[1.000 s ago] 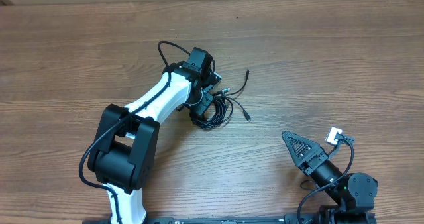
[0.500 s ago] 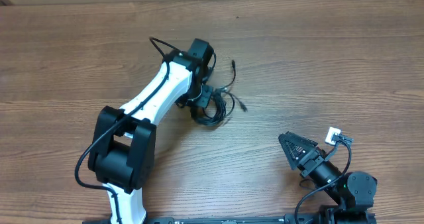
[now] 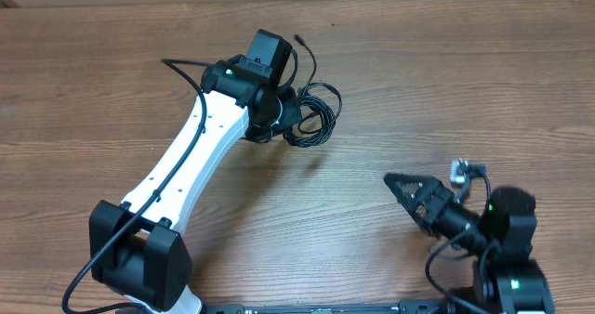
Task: Untangle cables
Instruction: 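Swing the right gripper toward the bundle held by the left gripper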
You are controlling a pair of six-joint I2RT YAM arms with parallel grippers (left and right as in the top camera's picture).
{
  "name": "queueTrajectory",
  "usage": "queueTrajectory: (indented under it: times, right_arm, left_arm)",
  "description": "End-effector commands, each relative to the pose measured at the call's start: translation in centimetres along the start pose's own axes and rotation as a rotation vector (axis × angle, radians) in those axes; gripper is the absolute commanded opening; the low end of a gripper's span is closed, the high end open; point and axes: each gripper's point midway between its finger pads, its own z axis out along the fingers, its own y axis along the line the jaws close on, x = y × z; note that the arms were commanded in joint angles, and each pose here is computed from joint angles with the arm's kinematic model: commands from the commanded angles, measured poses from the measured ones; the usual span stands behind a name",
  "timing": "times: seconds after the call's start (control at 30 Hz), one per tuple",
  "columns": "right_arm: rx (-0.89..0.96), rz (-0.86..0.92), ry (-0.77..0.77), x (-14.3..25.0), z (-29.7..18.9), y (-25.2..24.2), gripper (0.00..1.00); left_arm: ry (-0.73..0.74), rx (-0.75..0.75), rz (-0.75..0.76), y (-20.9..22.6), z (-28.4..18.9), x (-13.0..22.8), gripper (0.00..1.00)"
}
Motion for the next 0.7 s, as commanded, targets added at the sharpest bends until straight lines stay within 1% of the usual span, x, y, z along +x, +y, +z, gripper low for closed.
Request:
queueTrajectory:
  times: [0.0,0.1,0.17,0.23,0.27,0.3,0.4,0.53,0.67]
  right_arm:
    - [-0.135,-0.078,0.148,1.4,0.9,3.4,1.00]
    - [-0.157,-0.120,0.163,1.1,2.3,4.1,1.00]
    - [-0.132,-0.068,0.159,0.8,3.4,3.7,0.99]
    - [-0.095,-0.011,0.144,0.2,4.4,3.0,0.91]
    - [-0.077,0.001,0.128,-0.1,5.0,2.6,0.84]
    - [-0.067,0.012,0.115,-0.5,5.4,2.4,0.79]
    - [-0.083,-0.016,0.086,-1.3,6.8,2.8,0.72]
    - [-0.094,-0.031,0.062,-1.6,8.5,3.1,0.68]
    - [-0.002,-0.024,0.008,-1.9,10.2,1.1,0.67]
  left_arm:
    - [0.040,0.099,-0.146,-2.2,-1.4,0.8,0.04]
    - [0.062,0.120,-0.139,-2.5,-1.5,1.1,0.04]
    - [0.064,0.121,-0.121,-2.5,-1.5,1.2,0.04]
    - [0.064,0.120,-0.082,-2.5,-1.5,1.3,0.04]
    - [0.066,0.117,-0.059,-2.4,-1.5,1.4,0.05]
    - [0.067,0.114,-0.033,-2.3,-1.5,1.5,0.04]
    - [0.067,0.111,0.054,-2.2,-1.5,1.6,0.05]
    - [0.073,0.107,0.122,-2.5,-1.4,2.2,0.04]
    - [0.083,0.115,0.218,-3.6,-1.2,3.5,0.04]
